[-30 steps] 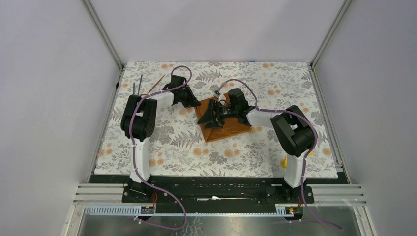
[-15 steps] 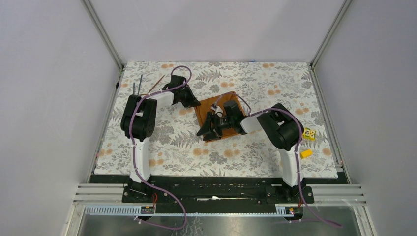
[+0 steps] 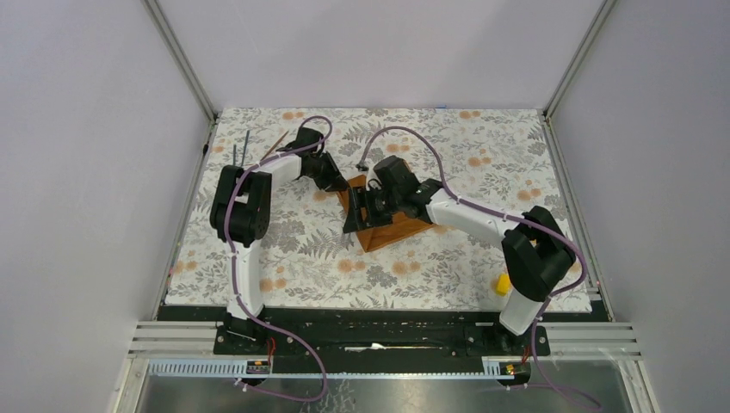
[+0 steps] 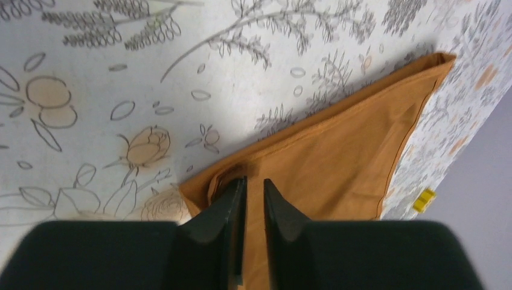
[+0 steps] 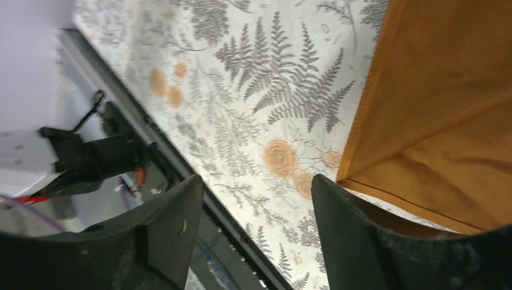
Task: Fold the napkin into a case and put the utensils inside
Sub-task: Pick up the upper triangle-folded napkin from the center of the board.
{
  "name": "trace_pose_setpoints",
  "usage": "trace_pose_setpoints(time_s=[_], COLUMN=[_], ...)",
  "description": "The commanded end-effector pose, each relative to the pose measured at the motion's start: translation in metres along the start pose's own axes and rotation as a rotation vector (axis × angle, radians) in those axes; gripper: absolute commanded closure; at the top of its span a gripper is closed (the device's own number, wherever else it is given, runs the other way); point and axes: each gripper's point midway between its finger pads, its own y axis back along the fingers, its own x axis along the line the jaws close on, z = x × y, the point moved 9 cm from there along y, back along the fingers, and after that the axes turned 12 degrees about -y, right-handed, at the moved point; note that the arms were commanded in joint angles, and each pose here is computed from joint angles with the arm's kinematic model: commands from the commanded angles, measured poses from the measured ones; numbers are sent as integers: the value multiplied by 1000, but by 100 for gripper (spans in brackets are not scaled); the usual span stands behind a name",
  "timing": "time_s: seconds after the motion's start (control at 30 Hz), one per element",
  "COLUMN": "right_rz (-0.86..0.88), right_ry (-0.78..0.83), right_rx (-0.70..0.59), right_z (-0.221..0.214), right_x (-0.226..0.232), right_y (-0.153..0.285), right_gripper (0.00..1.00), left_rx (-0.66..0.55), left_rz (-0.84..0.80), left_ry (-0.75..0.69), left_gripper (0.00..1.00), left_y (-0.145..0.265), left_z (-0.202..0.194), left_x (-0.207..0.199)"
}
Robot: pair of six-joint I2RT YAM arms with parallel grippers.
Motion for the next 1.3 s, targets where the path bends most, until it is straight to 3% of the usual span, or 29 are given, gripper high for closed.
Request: trace_pose_setpoints(time_s=[0.0,0.13,0.37,0.43,0.47,0.73,0.93,1.27], right_rz=[-392,-570,-739,-772,-791,-894,-899,-913], right_ry=[173,281,338,331,332,343,317,314], right_rx=[-29,-35,50,71,83,102,142,161], right_z=[-8,-10,-14,-14,-14,-15,-19,-20], right_x=[-8,3,7,6,7,9,5,-3], right_y=[2,-14,-43,-49,-52,-64,-74,-84], right_gripper=[36,49,48,63,65,49,59,60], left_rx=[-26,-68,-118,-130,-139,-178,-175,-182], left_rz=[-105,-134,-131,-119,-111,-91,-103,-122], left_ry=[-34,-58,-88,-99,-106,-139,-129,-119], left_gripper=[71,56,46,44,42,40,40,40], left_y=[48,90,142,151,156,172,173,177], left_z=[18,28,22,18,17,14,12,14], left_x=[-29,-30,-9,-5,-3,1,7,13])
